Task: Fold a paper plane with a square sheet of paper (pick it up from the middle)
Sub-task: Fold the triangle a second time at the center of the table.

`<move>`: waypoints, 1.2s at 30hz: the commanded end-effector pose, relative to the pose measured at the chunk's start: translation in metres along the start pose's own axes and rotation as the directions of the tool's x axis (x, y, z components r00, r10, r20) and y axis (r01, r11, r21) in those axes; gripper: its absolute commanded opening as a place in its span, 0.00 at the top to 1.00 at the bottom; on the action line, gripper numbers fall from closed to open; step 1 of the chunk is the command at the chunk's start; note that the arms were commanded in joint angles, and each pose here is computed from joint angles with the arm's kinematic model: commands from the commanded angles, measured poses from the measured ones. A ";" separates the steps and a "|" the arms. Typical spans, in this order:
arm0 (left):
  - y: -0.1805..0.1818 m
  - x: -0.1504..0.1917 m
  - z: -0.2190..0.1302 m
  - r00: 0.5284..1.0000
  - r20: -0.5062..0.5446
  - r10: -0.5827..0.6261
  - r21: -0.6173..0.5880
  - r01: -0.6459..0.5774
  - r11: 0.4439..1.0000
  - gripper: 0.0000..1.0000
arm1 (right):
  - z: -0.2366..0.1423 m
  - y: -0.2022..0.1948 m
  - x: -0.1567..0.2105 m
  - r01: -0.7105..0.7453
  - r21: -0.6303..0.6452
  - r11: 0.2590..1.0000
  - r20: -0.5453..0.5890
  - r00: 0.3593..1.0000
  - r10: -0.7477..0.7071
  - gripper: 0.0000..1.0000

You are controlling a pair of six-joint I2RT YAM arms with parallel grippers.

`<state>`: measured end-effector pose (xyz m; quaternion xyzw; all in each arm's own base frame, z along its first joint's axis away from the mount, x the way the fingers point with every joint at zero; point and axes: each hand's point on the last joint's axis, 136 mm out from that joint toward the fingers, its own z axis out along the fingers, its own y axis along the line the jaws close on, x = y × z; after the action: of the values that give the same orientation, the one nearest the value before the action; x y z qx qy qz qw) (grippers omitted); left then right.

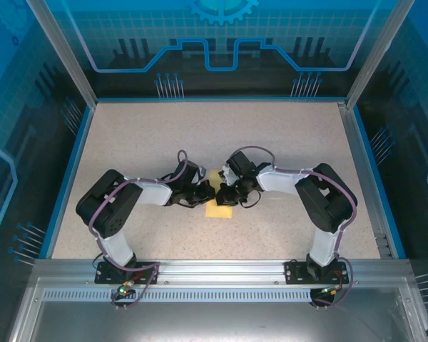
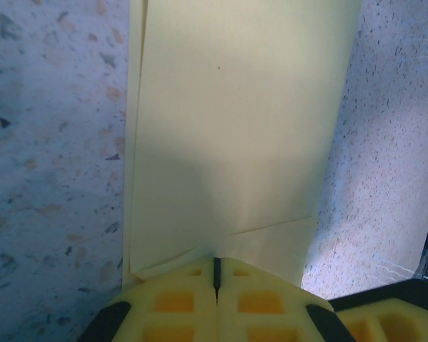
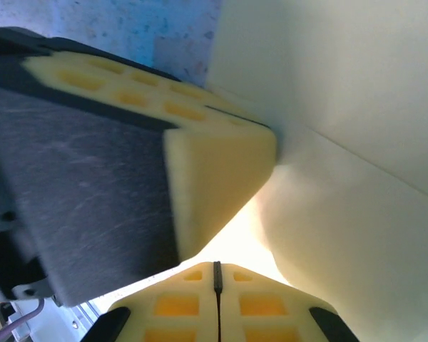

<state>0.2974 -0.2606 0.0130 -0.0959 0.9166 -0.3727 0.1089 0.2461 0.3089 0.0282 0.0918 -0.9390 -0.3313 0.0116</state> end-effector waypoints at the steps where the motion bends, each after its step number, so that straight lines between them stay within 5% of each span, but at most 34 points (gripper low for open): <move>1: 0.032 0.009 0.007 0.999 -0.018 -0.037 -0.107 0.035 0.994 0.95 | 0.007 -0.003 0.000 -0.024 0.009 1.000 -0.003 1.000 0.024 0.94; 14: 0.031 0.010 0.008 0.999 -0.028 -0.031 -0.104 0.028 0.994 0.95 | 0.017 -0.027 -0.005 -0.058 0.055 0.997 -0.005 0.998 0.058 0.94; 36: 0.045 0.012 0.013 0.998 -0.036 -0.057 -0.157 0.051 0.986 0.98 | 0.004 -0.049 0.054 -0.117 0.000 0.993 -0.094 0.989 0.116 0.90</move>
<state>0.2993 -0.2649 0.0121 -0.0928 0.9154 -0.3784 0.1014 0.2300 0.2906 0.0091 0.0788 -0.9295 -0.3599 0.0193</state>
